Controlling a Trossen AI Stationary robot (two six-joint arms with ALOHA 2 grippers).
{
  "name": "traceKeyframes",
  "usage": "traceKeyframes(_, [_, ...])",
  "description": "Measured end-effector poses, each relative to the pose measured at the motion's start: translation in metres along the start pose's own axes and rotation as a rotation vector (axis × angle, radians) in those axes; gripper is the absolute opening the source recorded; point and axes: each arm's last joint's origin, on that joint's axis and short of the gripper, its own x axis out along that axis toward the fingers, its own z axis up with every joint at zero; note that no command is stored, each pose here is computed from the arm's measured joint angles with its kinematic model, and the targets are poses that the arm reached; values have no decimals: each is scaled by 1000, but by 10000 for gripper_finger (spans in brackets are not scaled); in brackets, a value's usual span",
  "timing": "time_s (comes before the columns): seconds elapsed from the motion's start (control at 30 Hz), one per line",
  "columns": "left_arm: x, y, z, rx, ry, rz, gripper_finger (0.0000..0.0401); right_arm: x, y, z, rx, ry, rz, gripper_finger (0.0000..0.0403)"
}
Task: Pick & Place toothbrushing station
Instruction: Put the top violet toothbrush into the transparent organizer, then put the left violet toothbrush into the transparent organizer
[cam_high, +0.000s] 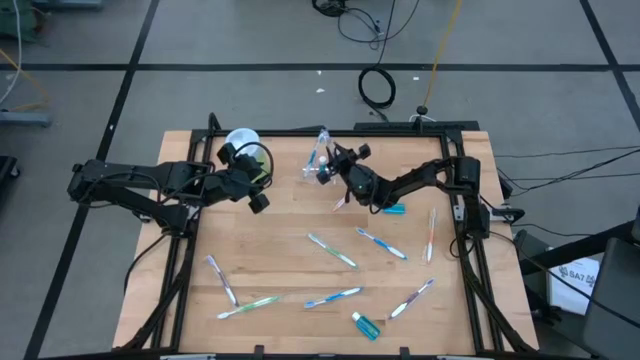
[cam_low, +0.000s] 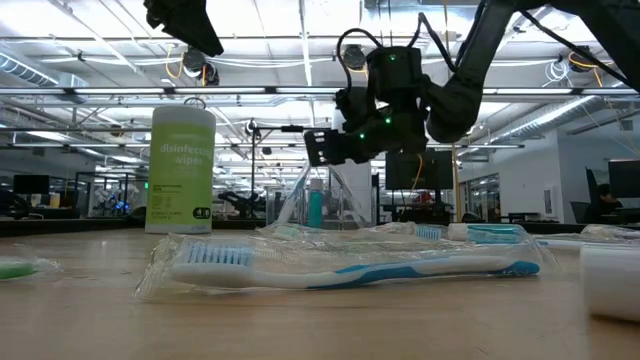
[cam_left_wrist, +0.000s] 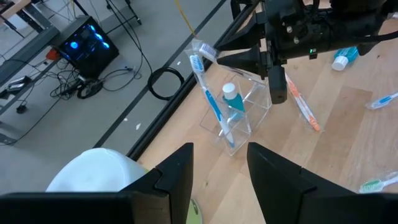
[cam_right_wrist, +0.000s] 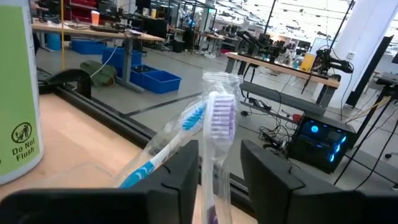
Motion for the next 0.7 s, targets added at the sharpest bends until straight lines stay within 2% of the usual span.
traceKeyframes(0.1, [0,0,0,0,0,0,157,0,-1,4,-7,-20,-4,131])
traceKeyframes(0.3, [0,0,0,1,0,0,157,-8,1,18,-179,-27,17,152])
traceKeyframes(0.5, [0,0,0,-1,1,-5,157,-32,6,33,-365,93,119,162])
traceKeyframes(0.7, [0,-1,0,-50,9,-36,157,-59,-3,51,-409,219,188,162])
